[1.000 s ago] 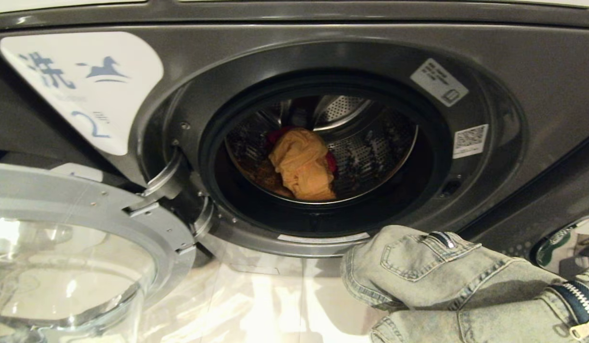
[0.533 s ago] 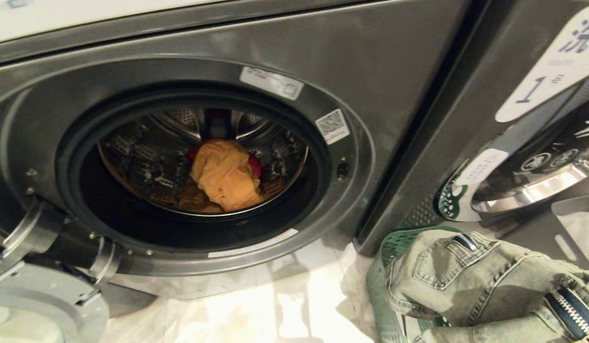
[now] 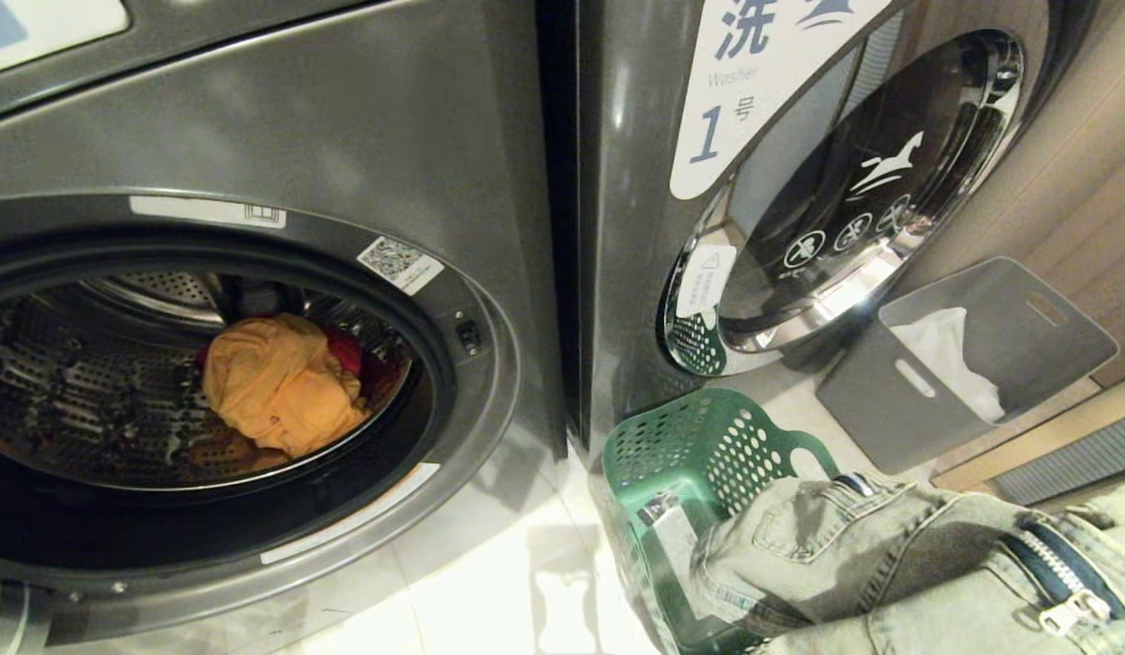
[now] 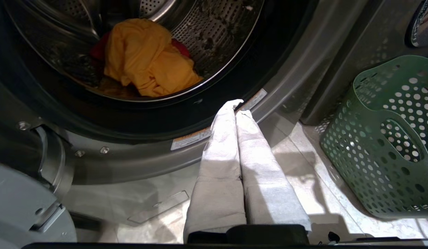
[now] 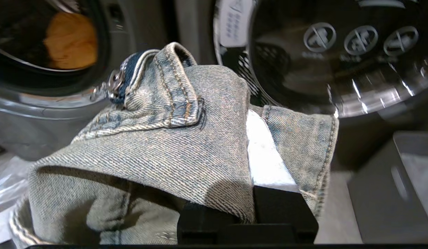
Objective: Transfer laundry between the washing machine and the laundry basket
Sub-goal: Pick a cloth and place it into the basket
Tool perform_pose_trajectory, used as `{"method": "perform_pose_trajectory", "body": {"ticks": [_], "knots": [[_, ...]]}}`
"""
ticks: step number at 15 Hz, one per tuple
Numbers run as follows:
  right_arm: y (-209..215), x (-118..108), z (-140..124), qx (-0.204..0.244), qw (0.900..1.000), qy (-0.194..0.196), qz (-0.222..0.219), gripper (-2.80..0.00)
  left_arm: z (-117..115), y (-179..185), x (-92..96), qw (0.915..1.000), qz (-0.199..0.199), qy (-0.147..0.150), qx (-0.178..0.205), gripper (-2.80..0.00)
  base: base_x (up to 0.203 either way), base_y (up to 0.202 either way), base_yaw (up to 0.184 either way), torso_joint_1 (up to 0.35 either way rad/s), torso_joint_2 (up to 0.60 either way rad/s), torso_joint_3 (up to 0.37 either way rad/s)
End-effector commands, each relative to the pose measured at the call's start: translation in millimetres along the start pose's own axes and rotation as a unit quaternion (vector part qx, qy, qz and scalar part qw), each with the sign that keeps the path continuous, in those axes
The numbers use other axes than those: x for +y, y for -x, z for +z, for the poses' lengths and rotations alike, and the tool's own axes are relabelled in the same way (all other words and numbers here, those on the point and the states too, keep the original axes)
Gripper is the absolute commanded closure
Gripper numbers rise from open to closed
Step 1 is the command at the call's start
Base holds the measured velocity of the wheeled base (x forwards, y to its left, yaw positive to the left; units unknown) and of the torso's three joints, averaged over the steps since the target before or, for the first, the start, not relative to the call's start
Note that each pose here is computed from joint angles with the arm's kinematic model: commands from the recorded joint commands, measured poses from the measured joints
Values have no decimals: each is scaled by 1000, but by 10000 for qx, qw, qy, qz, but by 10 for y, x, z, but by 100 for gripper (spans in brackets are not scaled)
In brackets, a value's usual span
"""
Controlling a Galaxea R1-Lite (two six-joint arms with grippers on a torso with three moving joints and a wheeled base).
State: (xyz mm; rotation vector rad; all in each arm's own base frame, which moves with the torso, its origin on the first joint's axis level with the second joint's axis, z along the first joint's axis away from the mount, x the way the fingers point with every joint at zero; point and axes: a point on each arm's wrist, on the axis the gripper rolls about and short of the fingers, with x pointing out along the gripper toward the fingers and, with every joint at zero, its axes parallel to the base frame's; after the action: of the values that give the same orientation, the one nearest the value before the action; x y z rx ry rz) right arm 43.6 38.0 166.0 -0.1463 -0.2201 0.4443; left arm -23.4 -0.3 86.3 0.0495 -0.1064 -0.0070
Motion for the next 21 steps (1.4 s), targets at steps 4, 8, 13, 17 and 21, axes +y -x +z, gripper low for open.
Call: {"method": "perform_pose_trajectory", "body": {"ticks": [4,8,13,17,21], "knots": [[-559,59,112,584,9970,-170,-488,0,-113,-22,-5,9998,-8,1,201,0,0,0,0,0,0,0],[-961,50,-45,1219,9883,-242,-888,0,-113,-22,-5,9998,-8,1,201,0,0,0,0,0,0,0],[-1282,18,-415,2063,9701,-603,-1126,0,-113,-22,-5,9998,-8,1,201,0,0,0,0,0,0,0],[-1418,21,-697,2621,9530,-805,-1291,0,-113,-22,-5,9998,-8,1,201,0,0,0,0,0,0,0],[-1557,-28,-804,2704,9476,-856,-1468,-280,-113,-22,-5,9998,-8,1,201,0,0,0,0,0,0,0]]}}
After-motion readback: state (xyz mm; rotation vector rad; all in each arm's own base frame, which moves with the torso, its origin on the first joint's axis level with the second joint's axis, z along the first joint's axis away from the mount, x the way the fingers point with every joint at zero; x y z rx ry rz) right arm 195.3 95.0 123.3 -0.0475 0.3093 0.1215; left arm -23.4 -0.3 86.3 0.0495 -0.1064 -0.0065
